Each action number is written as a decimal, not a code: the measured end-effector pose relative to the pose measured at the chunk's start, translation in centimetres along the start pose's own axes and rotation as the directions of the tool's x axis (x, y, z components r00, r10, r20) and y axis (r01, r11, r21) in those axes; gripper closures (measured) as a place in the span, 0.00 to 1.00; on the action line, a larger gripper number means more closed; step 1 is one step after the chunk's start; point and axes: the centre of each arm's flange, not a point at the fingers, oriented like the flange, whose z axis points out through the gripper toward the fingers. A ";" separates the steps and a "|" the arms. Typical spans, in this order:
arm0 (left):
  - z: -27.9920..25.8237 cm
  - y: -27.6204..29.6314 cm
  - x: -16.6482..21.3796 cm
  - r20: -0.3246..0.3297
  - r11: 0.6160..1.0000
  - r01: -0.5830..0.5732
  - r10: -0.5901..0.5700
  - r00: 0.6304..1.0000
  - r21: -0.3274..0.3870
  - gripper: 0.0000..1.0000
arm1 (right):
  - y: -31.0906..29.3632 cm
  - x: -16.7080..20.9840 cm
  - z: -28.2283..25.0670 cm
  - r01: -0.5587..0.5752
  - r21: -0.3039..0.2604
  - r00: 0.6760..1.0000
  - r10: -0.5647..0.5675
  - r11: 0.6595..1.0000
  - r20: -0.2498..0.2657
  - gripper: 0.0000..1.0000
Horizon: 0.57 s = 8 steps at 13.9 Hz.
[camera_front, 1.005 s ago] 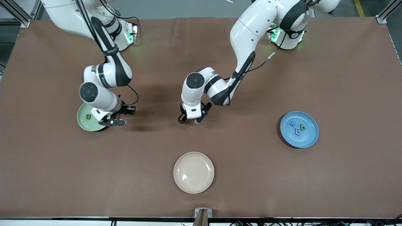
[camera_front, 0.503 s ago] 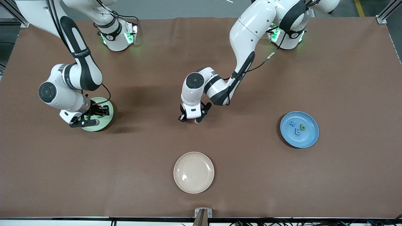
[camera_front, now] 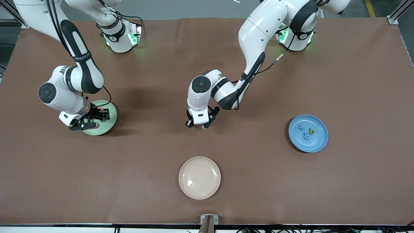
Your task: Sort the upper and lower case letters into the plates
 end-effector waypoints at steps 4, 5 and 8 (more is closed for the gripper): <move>-6.2 2.3 7.9 -0.065 0.993 -0.085 0.091 0.994 0.087 0.74 | 0.2 0.0 1.9 -0.002 -0.009 1.000 0.002 1.000 0.006 0.66; -7.5 2.5 9.7 -0.070 0.987 -0.114 0.122 0.990 0.117 0.74 | 0.3 0.0 2.3 -0.003 -0.011 1.000 0.003 1.000 0.009 0.66; -11.1 1.9 16.5 -0.059 0.952 -0.201 0.220 0.974 0.231 0.74 | 0.4 0.0 3.3 -0.003 -0.016 1.000 0.004 1.000 0.011 0.66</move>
